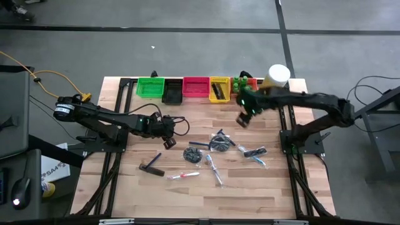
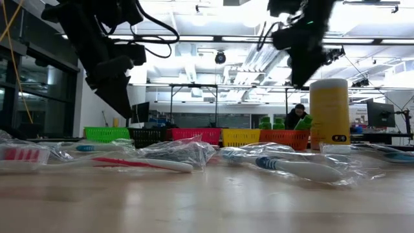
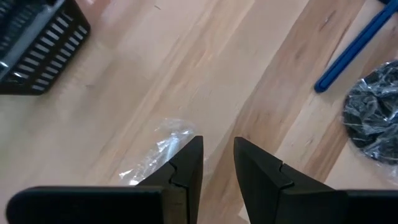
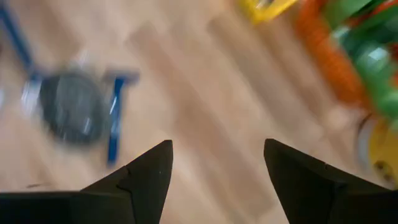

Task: Pick & Place Travel size toiletries
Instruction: Put the black hair comb into the yellow basket

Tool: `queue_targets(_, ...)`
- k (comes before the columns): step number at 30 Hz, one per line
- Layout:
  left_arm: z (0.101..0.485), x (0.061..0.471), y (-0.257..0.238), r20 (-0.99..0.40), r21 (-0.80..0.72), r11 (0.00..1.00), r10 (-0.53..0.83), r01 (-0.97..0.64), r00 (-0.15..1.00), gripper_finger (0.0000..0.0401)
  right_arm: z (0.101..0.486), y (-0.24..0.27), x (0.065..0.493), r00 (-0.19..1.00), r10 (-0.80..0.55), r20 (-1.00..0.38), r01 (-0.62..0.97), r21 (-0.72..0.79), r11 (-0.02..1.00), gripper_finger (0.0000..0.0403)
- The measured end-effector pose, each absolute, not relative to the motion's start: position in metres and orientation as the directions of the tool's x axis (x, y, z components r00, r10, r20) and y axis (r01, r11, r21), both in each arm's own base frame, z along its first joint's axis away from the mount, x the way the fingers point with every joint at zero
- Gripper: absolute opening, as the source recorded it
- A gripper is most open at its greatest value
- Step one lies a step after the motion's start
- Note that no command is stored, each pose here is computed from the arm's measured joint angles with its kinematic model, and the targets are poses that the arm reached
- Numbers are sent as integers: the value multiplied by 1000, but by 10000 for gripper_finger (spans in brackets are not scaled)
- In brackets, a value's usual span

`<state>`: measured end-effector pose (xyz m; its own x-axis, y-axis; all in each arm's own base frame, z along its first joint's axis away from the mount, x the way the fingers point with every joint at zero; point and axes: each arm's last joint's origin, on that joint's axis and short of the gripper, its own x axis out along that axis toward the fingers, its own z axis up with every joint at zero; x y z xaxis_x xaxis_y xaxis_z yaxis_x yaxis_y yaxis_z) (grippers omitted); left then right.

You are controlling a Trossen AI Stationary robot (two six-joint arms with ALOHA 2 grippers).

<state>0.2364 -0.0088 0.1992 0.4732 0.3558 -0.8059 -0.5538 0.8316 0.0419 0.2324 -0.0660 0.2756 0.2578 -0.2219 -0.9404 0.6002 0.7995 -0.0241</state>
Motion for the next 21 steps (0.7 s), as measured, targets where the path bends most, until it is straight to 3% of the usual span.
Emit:
queue_targets(8,200,235,-23,-778,90,845,390,-527,492,90,239,2,197,217,-95,-971,428,7,904,247)
queue_targets(15,201,235,-28,-759,101,837,415,-538,502,90,211,31,180,126,-114,-986,162,-92,982,247)
queue_targets(21,201,235,-28,-758,99,834,417,-543,502,90,197,36,173,86,-119,-989,99,-111,989,247)
